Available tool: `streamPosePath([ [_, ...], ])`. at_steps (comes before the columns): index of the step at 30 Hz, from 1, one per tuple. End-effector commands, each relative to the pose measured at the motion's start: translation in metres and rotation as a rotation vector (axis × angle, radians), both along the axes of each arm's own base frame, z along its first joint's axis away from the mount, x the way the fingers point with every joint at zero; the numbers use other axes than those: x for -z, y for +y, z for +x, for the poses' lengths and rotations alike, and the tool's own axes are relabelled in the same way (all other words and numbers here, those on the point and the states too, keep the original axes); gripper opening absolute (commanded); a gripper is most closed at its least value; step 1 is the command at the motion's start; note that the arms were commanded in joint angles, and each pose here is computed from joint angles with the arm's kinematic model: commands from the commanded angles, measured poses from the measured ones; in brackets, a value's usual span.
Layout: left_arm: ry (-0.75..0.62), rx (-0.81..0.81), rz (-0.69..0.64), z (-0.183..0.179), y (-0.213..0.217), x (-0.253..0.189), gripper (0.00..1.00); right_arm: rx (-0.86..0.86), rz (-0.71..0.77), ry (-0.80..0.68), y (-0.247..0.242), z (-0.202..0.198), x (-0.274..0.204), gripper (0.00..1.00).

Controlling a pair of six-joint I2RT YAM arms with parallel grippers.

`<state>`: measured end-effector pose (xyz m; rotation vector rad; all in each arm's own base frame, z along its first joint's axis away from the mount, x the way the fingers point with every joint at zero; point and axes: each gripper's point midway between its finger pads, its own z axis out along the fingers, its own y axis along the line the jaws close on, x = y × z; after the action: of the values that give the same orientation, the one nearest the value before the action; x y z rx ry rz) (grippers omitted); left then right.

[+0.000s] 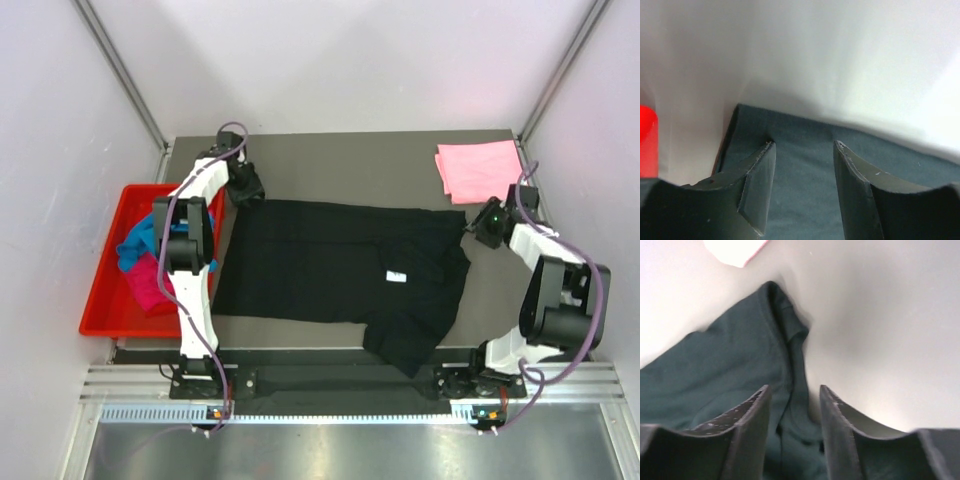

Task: Fold and stack the t-shirts
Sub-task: Fold the tshirt

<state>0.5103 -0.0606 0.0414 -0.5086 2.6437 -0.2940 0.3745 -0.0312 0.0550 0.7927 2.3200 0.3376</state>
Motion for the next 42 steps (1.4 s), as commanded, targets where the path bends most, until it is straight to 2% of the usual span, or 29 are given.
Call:
streamPosePath([
  [1,-0.174,0.072,-0.026,0.003,-0.017,-0.091,0.56,-0.018,-0.081,-0.01,-0.002,-0.011,-0.046,0.45],
  [2,-0.19,0.097,-0.037,-0.002,-0.026,-0.1,0.56,-0.028,-0.081,0.0,0.001,-0.018,-0.048,0.45],
  [5,-0.242,0.243,-0.131,-0.03,-0.09,-0.123,0.56,-0.094,-0.039,-0.005,0.021,-0.038,-0.054,0.45],
  [6,-0.233,0.322,-0.187,-0.053,-0.124,-0.124,0.55,-0.129,-0.004,0.002,0.032,-0.048,-0.052,0.45],
  [8,-0.285,0.407,-0.305,-0.072,-0.169,-0.14,0.53,-0.19,0.022,0.023,0.052,-0.058,-0.047,0.45],
  [9,-0.234,0.462,-0.358,-0.099,-0.198,-0.127,0.52,-0.203,0.031,0.05,0.059,-0.067,-0.041,0.45],
  [11,-0.265,0.484,-0.428,-0.113,-0.228,-0.134,0.52,-0.236,0.043,0.066,0.075,-0.077,-0.037,0.45],
  [12,-0.238,0.516,-0.441,-0.131,-0.246,-0.124,0.52,-0.23,0.055,0.089,0.079,-0.084,-0.029,0.45],
  [17,-0.198,0.584,-0.585,-0.172,-0.309,-0.11,0.52,-0.213,0.077,0.138,0.083,-0.101,-0.007,0.45],
  [24,-0.171,0.628,-0.607,-0.195,-0.346,-0.074,0.54,-0.239,0.079,0.129,0.091,-0.109,0.004,0.45],
  [42,-0.086,0.654,-0.524,-0.217,-0.365,-0.01,0.53,-0.253,0.07,0.095,0.091,-0.109,0.01,0.36],
])
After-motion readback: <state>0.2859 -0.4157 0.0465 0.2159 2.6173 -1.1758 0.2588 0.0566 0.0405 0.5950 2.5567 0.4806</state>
